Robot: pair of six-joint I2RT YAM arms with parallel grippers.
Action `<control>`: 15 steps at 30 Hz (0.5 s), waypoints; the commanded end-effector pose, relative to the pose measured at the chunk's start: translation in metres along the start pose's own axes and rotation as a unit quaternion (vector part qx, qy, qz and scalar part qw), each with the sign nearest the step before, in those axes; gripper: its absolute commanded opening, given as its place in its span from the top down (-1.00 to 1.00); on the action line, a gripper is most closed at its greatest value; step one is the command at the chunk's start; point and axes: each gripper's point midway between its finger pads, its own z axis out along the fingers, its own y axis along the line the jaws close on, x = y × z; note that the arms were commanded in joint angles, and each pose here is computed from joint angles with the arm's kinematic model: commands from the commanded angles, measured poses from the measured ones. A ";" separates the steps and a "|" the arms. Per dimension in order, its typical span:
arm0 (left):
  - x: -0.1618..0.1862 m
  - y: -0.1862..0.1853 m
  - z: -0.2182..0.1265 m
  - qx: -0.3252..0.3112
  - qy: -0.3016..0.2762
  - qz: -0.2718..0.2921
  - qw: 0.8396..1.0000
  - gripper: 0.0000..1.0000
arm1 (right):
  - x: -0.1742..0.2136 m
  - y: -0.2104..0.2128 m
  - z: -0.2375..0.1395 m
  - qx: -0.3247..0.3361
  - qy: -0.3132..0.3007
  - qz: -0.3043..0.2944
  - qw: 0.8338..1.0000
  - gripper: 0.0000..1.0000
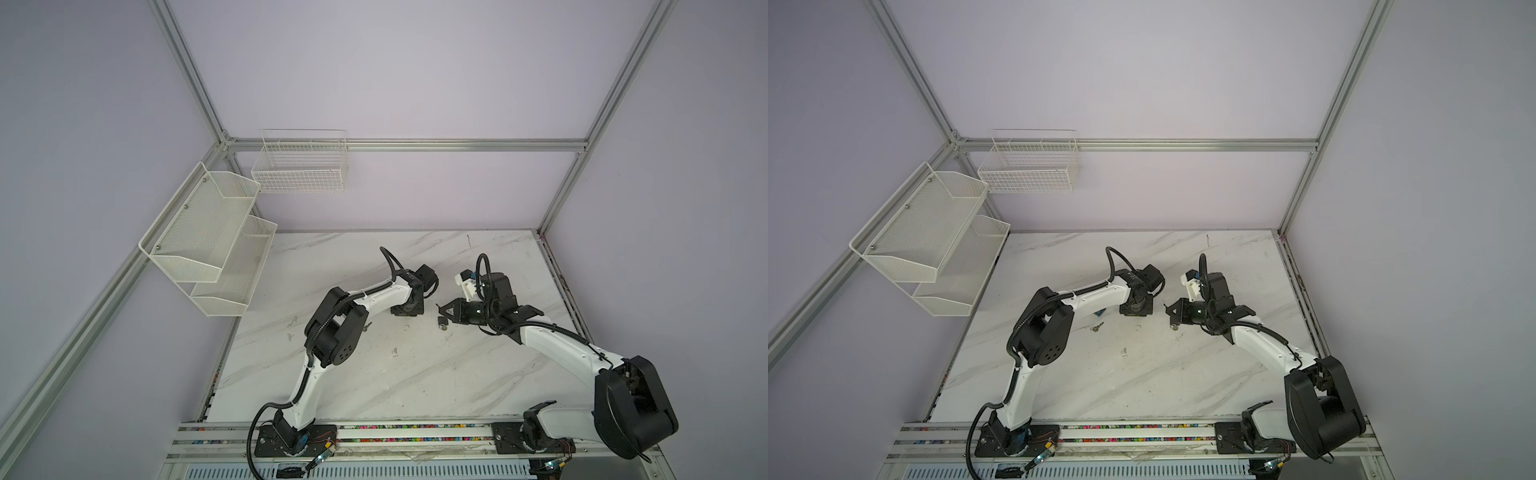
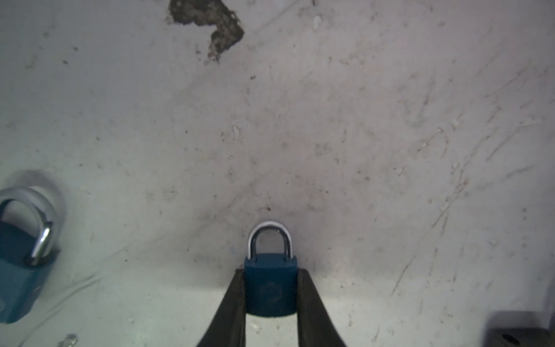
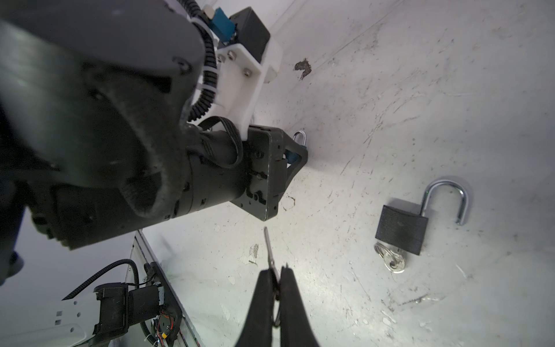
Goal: Unlock with the key
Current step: 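Close the left gripper on the small teal padlock body, then lift the teal padlock with the left gripper toward the key in the right gripper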
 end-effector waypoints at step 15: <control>-0.034 0.006 -0.106 0.137 -0.098 -0.189 0.967 0.78 | -0.009 0.011 -0.010 0.019 -0.042 0.007 0.999 1.00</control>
